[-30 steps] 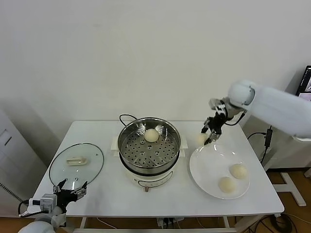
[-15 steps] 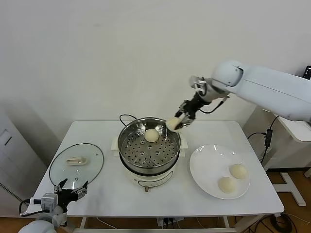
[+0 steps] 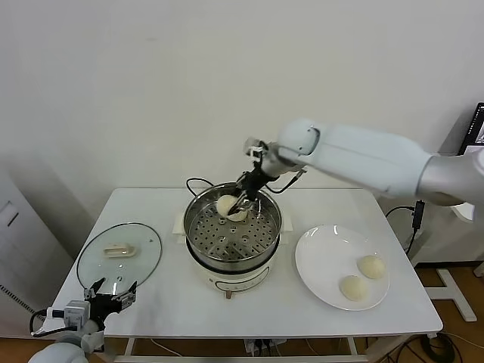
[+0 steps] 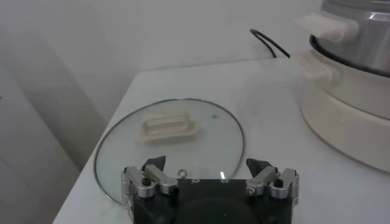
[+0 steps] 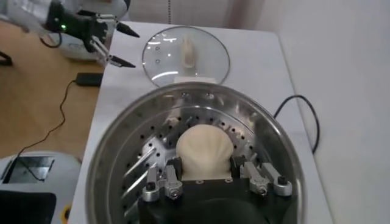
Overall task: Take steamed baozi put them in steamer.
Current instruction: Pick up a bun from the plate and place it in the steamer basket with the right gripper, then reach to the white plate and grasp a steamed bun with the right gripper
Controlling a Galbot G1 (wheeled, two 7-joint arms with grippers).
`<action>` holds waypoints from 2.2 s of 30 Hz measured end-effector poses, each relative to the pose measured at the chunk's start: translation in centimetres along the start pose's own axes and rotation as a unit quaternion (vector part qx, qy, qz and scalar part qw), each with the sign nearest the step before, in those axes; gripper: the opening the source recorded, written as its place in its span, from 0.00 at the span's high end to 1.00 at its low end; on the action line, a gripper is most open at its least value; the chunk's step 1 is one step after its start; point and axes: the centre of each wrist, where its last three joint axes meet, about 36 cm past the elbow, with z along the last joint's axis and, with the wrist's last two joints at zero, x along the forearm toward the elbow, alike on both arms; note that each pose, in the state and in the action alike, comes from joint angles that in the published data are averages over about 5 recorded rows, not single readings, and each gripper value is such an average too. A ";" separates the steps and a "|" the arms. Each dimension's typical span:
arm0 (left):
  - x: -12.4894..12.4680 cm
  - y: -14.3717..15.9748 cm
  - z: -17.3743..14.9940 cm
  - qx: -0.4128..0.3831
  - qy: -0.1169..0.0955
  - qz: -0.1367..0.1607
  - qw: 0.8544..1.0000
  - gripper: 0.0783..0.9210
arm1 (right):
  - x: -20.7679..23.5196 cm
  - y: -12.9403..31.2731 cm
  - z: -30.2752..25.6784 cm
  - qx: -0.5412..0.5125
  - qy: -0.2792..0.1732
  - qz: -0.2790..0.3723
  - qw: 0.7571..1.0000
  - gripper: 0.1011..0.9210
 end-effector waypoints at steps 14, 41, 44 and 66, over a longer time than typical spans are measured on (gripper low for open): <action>0.0 0.2 -0.1 0.001 -0.002 -0.001 1.000 0.12 | -6.2 0.9 -1.3 0.001 0.026 0.008 1.000 0.52; 0.2 0.3 -0.1 -0.002 -0.001 0.000 1.000 0.12 | 1.3 -0.9 1.2 0.025 0.056 0.024 0.998 0.12; 0.3 0.4 -0.1 -0.003 -0.001 -0.001 1.000 0.12 | 5.0 -1.2 3.0 0.033 0.071 0.026 0.997 0.12; 0.9 0.3 0.1 -0.007 0.001 0.002 1.000 0.12 | 12.9 5.0 23.7 0.013 0.162 -0.025 0.986 0.12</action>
